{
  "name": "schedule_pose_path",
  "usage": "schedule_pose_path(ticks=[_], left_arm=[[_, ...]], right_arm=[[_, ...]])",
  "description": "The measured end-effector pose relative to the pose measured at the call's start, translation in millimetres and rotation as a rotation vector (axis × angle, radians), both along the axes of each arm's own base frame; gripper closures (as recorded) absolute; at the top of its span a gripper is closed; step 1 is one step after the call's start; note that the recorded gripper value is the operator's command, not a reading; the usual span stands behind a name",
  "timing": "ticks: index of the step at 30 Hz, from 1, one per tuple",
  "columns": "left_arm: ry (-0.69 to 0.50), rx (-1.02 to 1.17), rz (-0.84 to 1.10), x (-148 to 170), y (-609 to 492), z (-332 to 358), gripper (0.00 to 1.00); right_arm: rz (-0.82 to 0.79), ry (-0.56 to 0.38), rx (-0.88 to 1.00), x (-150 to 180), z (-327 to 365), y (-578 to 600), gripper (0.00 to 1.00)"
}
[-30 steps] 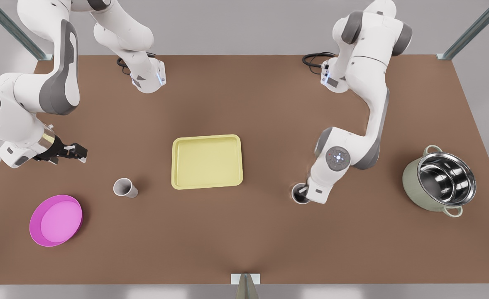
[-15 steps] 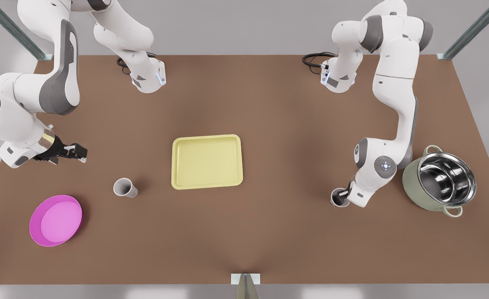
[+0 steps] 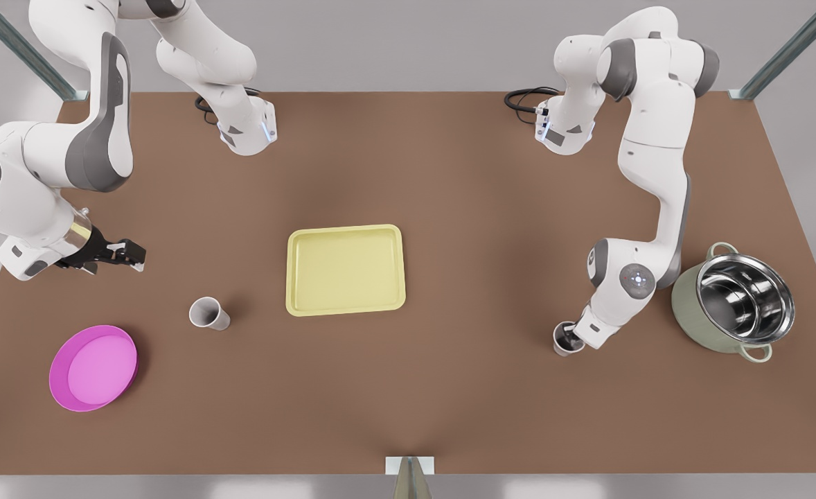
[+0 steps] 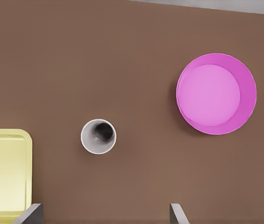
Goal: Use the left arm to pick up the white IKEA cup from the tray and place it on the middle-left position; use the right arm to pick up the white IKEA cup from the tray and place it on the middle-right position
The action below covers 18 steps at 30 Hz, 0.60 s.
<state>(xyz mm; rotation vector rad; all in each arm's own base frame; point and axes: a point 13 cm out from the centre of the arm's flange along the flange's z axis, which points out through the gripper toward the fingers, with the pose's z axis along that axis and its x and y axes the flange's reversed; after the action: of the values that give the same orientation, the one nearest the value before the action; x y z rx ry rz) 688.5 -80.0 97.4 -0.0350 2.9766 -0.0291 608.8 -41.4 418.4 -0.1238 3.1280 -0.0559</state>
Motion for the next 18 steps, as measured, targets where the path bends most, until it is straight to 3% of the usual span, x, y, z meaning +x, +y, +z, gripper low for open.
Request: schedule_pose_path(ticks=[7,11,13,15,18], left_arm=[[-0.048,-0.005,-0.092,9.9,-4.5,39.8,0.00],[-0.193,-0.003,-0.116,45.1,-10.4,264.3,0.00],[-0.178,-0.030,-0.076,17.2,8.3,361.4,0.00],[-0.074,-0.049,-0.039,-22.6,28.5,369.1,0.00],[0.041,-0.064,-0.038,-45.7,24.4,356.9,0.00]], right_arm=[[0.001,0.000,0.001,0.4,-0.5,0.4,0.00],[0.001,-0.001,0.001,0.6,-0.7,0.2,0.00],[0.001,-0.001,0.000,0.7,-0.7,-0.1,0.00],[0.000,-0.006,0.001,2.0,1.6,-0.3,0.00],[0.000,-0.010,0.001,4.6,2.8,-0.7,0.00]])
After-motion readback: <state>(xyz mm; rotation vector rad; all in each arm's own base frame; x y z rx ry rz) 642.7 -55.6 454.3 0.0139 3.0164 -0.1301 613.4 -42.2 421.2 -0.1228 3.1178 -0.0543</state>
